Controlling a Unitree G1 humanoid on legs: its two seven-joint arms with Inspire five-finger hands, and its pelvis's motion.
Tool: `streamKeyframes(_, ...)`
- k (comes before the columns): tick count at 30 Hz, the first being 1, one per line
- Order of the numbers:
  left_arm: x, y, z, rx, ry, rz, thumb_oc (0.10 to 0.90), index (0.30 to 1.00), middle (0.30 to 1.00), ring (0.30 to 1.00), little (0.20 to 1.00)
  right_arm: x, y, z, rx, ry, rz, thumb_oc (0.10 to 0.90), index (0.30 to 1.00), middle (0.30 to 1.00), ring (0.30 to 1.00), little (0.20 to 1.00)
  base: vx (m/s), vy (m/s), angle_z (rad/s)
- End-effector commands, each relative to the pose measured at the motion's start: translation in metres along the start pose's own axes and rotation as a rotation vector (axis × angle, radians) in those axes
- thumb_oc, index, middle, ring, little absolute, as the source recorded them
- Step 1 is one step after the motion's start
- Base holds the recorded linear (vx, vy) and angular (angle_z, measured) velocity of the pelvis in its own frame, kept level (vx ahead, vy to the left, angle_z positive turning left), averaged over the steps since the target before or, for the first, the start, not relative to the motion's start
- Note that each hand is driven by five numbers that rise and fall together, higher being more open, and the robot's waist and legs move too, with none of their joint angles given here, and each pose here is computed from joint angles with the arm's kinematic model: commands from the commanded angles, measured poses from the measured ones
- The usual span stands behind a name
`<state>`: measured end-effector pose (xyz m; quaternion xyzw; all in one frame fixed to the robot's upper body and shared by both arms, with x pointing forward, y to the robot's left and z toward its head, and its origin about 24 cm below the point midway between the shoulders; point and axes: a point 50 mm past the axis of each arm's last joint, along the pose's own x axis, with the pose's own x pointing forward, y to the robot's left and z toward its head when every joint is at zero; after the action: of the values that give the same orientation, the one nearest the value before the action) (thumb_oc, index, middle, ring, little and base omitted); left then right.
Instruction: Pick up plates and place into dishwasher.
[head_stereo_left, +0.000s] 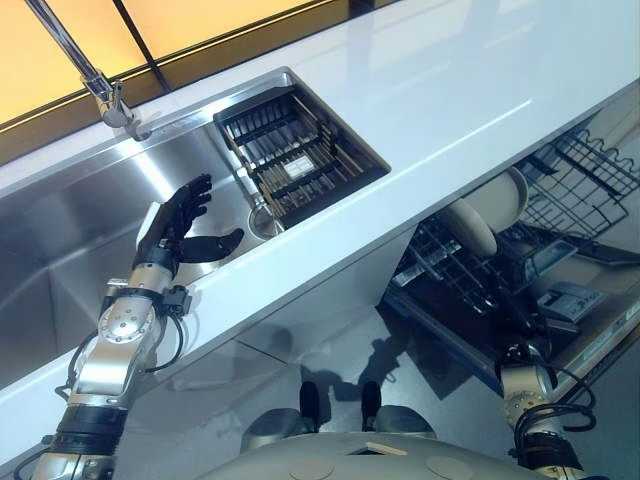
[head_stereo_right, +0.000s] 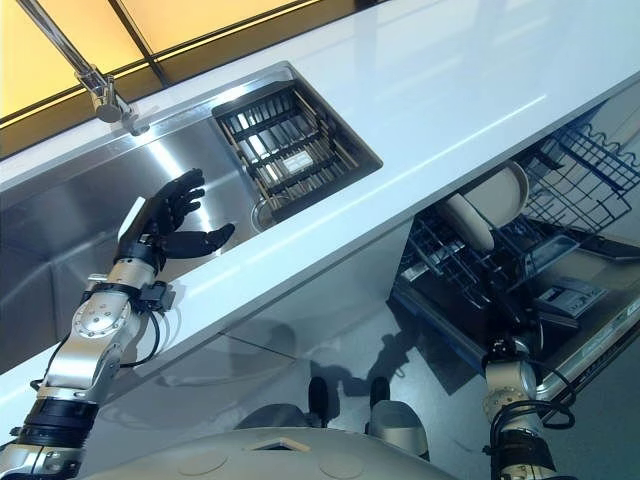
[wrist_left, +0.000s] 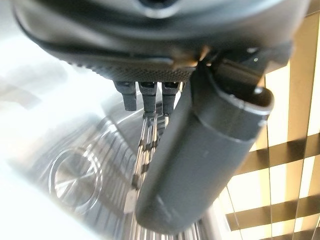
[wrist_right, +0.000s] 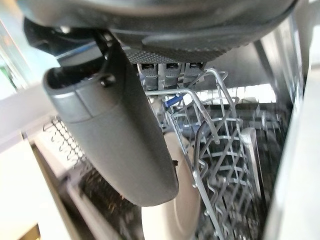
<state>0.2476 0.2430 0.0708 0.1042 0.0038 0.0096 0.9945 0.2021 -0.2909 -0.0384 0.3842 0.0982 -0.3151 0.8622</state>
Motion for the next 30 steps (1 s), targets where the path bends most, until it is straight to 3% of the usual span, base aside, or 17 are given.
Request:
streamKeyframes(1, 0.025, -0.004, 0.053, 0.029, -0.263, -0.017, 0.8, 0.9, 0.9, 0.9, 0.9, -0.045, 0.244, 0.0, 0.091, -0.009, 1.137, 0.8, 0.9, 0.9, 0.9, 0.9, 0.05, 0.009, 0.07)
streamKeyframes(7, 0.032, -0.009, 0.052, 0.033, -0.251, -0.064, 0.8, 0.9, 0.9, 0.9, 0.9, -0.079, 0.299, 0.002, 0.164, 0.0, 1.374, 0.8, 0.9, 0.9, 0.9, 0.9, 0.07, 0.017, 0.14)
streamKeyframes(13, 0.031, -0.008, 0.049, 0.026, -0.234, -0.08, 0.8, 0.9, 0.9, 0.9, 0.9, -0.077, 0.298, 0.005, 0.241, -0.054, 1.263, 0.8, 0.9, 0.9, 0.9, 0.9, 0.04, 0.007, 0.09)
streamKeyframes(18, 0.028, -0.004, 0.045, 0.021, -0.223, -0.065, 0.8, 0.9, 0.9, 0.9, 0.9, -0.049, 0.261, 0.014, 0.209, -0.205, 0.895, 0.8, 0.9, 0.9, 0.9, 0.9, 0.0, 0.0, 0.0)
streamKeyframes(23, 0.021, -0.001, 0.044, 0.013, -0.229, -0.023, 0.8, 0.9, 0.9, 0.9, 0.9, -0.026, 0.199, 0.021, 0.119, -0.301, 0.583, 0.8, 0.9, 0.9, 0.9, 0.9, -0.04, 0.007, -0.06)
streamKeyframes(30, 0.009, 0.01, 0.041, 0.012, -0.237, 0.029, 0.8, 0.9, 0.9, 0.9, 0.9, -0.026, 0.143, 0.047, -0.056, -0.518, 0.413, 0.8, 0.9, 0.9, 0.9, 0.9, -0.07, 0.001, -0.16)
